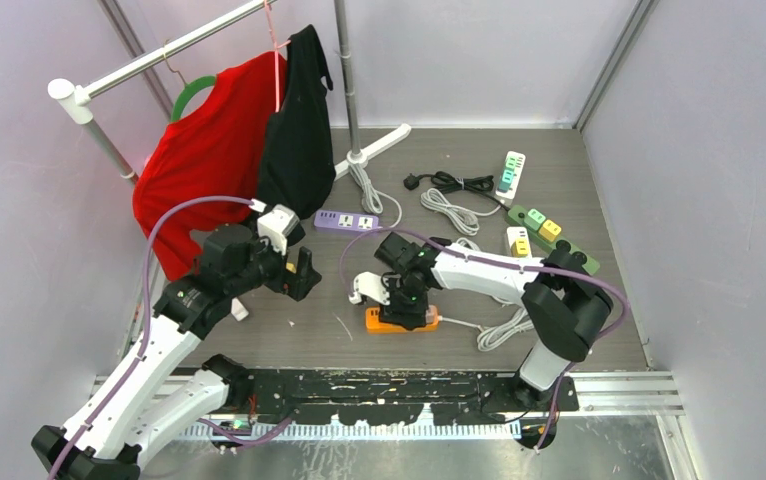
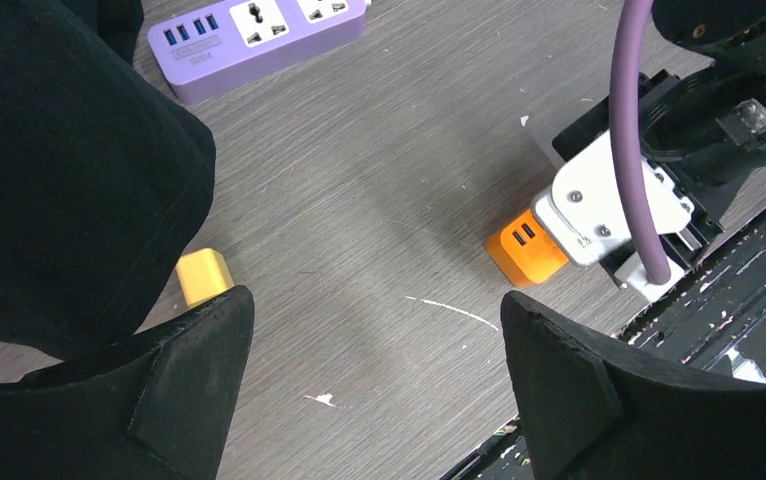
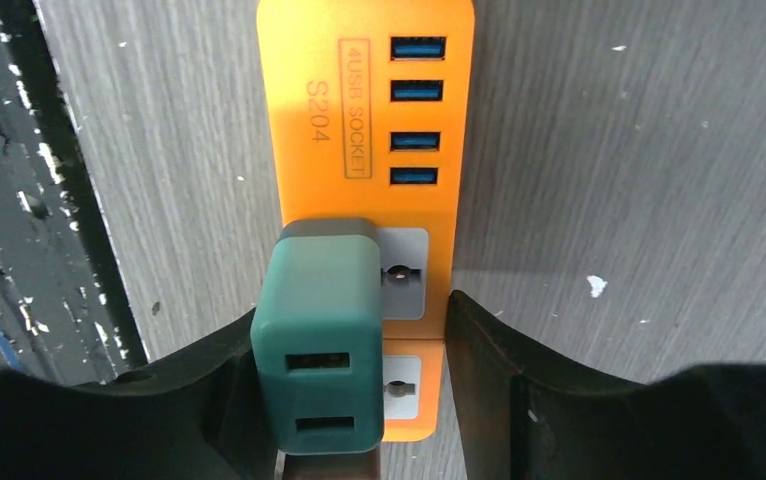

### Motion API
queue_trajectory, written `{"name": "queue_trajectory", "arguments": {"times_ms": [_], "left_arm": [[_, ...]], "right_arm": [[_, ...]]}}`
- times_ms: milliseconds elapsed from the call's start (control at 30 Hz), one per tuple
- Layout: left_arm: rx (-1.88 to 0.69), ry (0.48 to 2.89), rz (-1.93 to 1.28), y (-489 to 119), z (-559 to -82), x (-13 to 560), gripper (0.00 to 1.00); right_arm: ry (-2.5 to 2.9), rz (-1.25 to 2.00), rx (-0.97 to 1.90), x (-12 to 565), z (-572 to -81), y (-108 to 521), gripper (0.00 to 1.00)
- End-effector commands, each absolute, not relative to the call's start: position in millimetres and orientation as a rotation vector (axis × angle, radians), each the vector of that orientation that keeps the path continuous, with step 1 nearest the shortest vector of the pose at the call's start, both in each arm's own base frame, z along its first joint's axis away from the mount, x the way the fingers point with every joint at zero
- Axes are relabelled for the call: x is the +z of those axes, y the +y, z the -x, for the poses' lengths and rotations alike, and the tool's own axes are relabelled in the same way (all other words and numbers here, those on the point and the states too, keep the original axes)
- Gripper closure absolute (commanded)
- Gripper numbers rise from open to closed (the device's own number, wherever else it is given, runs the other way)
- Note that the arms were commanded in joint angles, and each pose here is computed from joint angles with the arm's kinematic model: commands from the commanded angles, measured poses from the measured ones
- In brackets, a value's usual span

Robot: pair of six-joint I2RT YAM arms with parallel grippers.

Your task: Pull the plug off the socket

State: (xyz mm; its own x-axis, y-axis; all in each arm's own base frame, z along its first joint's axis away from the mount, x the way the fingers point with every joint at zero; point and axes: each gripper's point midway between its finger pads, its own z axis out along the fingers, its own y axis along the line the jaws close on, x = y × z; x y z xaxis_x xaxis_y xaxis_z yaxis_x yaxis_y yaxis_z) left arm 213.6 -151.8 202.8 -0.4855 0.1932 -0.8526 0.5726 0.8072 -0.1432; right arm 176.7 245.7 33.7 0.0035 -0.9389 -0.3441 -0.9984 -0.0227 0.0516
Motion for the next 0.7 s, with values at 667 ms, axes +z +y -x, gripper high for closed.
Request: {"name": "queue_trajectory", "arguments": {"times_ms": [667], "left_arm": [[-1.136, 1.733, -0.567, -220.7, -180.7, 276.0, 0.04]], "right_arm": [[1.647, 1.559, 0.956, 219.6, -166.4, 228.4, 0.13]]}}
